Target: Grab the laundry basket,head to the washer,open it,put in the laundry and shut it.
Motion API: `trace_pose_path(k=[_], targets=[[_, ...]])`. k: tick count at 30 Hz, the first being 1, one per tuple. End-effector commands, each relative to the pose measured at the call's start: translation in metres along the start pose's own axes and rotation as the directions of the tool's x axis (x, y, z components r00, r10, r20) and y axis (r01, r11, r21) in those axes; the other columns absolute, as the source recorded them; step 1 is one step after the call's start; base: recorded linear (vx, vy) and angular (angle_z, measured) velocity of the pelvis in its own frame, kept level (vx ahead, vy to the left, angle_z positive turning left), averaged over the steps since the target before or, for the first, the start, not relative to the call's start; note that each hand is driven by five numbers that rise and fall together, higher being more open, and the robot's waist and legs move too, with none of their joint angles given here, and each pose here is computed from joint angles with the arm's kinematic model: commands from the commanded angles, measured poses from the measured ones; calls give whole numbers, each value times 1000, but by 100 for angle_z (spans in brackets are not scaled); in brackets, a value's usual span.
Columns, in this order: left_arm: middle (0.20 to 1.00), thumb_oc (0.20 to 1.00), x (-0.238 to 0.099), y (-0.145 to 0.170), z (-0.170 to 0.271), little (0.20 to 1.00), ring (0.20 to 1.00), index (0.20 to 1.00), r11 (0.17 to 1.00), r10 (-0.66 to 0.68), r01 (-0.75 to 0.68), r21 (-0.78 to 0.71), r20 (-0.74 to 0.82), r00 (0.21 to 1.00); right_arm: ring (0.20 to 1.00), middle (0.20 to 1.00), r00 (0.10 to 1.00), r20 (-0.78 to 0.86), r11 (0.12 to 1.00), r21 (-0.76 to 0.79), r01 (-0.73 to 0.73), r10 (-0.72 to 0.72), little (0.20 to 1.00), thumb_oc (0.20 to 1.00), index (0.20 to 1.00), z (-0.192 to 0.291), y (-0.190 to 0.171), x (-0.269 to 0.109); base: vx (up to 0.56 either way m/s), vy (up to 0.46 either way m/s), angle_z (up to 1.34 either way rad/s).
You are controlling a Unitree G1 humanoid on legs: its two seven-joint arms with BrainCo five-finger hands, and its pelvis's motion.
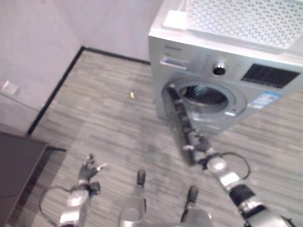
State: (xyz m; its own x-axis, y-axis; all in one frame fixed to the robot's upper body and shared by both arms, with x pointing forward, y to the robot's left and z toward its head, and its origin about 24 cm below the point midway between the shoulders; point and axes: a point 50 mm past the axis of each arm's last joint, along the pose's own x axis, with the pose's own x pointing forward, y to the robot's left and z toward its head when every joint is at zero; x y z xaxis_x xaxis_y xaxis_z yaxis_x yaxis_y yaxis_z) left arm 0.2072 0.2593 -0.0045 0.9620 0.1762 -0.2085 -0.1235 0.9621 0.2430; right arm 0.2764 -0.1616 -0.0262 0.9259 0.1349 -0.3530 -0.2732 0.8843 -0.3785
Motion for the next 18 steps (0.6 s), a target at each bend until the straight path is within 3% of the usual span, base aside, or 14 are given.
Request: trace_pose_path(k=[1,2,3,4,6,9,10,11,13,15,16,17,18], targets=[[1000,1000,-5,17,43,1000,1000,1000,961,-124,71,269,184,975,1000,1000,985,85,985,69,-157,151,1000,1000,1000,16,32,1,38,-28,-1],[1000,1000,-7,17,63,1000,1000,1000,937,-172,82,338,244,954,1000,1000,985,62,984,73,-165,161,1000,1000,1000,9,34,-2,53,-43,0],[1000,1000,-21,17,114,1000,1000,1000,862,-296,74,502,380,876,1000,1000,986,4,984,63,-169,169,1000,1000,1000,-7,36,-7,41,-38,2],[1000,1000,-21,18,115,1000,1000,1000,862,-295,73,502,379,877,1000,1000,985,5,983,63,-170,170,1000,1000,1000,-7,36,-7,38,-35,8],[1000,1000,-51,16,184,1000,1000,1000,717,-469,-15,697,497,730,1000,1000,981,-110,985,80,-154,163,1000,1000,1000,-36,36,-18,40,-48,10],[1000,1000,-63,10,221,1000,1000,1000,647,-582,-14,762,506,636,1000,1000,965,-207,986,63,-154,164,1000,1000,1000,-60,36,-29,35,-38,3],[1000,1000,-69,-1,243,1000,1000,1000,635,-675,95,767,491,551,1000,1000,941,-283,981,-1,-193,185,1000,1000,1000,-79,37,-41,62,-43,-3],[1000,1000,-68,-2,243,1000,1000,1000,634,-678,97,768,491,547,1000,1000,942,-283,982,1,-190,182,1000,1000,1000,-79,37,-41,69,-32,0],[1000,1000,-57,-31,240,1000,1000,1000,575,-803,419,703,387,453,1000,1000,905,-377,974,-24,-224,199,1000,1000,1000,-100,41,-52,53,-9,-6],[1000,1000,-47,-65,232,1000,1000,1000,414,-909,653,634,246,338,1000,1000,882,-431,971,-49,-233,189,1000,1000,1000,-113,38,-59,64,20,-17],[1000,1000,-41,-89,212,1000,1000,1000,299,-954,814,497,139,265,1000,1000,855,-492,970,-80,-229,161,1000,1000,1000,-126,32,-66,46,30,-33],[1000,1000,-40,-90,212,1000,1000,1000,294,-956,815,500,137,261,1000,1000,856,-492,971,-76,-225,160,1000,1000,1000,-126,32,-66,71,50,-68],[1000,1000,-27,-116,170,1000,1000,1000,178,-980,941,287,-33,195,1000,1000,833,-534,972,-78,-221,146,1000,1000,1000,-136,27,-72,36,33,-74]])
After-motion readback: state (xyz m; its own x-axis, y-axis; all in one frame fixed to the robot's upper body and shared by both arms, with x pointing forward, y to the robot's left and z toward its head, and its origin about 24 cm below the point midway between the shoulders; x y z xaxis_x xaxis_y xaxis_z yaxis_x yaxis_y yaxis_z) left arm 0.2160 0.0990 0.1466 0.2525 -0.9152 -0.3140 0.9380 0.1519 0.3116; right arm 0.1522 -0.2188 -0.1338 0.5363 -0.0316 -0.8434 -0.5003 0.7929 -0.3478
